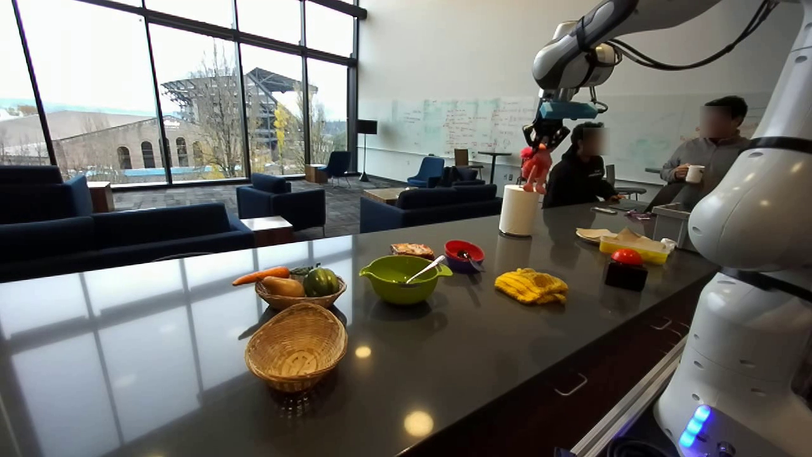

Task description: Take the pink plush toy out of the woven basket

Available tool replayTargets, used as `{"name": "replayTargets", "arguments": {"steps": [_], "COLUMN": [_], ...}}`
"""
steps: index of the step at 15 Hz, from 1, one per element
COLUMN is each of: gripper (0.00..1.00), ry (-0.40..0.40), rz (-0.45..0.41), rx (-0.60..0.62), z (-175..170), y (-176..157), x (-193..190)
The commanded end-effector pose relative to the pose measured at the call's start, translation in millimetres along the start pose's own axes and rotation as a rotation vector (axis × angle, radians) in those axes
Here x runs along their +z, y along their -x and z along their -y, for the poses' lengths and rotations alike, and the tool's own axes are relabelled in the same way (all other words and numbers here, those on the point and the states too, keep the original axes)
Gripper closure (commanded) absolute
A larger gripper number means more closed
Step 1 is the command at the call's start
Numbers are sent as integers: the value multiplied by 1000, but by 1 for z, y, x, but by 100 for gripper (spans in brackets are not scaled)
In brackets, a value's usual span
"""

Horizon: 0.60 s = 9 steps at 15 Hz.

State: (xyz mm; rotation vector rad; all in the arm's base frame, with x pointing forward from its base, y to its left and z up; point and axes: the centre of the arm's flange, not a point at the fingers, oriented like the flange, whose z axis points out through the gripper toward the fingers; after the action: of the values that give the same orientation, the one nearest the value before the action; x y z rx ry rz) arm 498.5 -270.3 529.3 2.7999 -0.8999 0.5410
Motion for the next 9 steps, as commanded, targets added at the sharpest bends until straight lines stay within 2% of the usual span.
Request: {"name": "replayTargets", "arguments": {"steps": [1,8,9], "gripper": [75,75,94], "ry": [0,0,0], "rz": [0,0,0], "rx": [0,0,0], "z": [0,0,0], "y": [0,0,0], "x": [0,0,0]}}
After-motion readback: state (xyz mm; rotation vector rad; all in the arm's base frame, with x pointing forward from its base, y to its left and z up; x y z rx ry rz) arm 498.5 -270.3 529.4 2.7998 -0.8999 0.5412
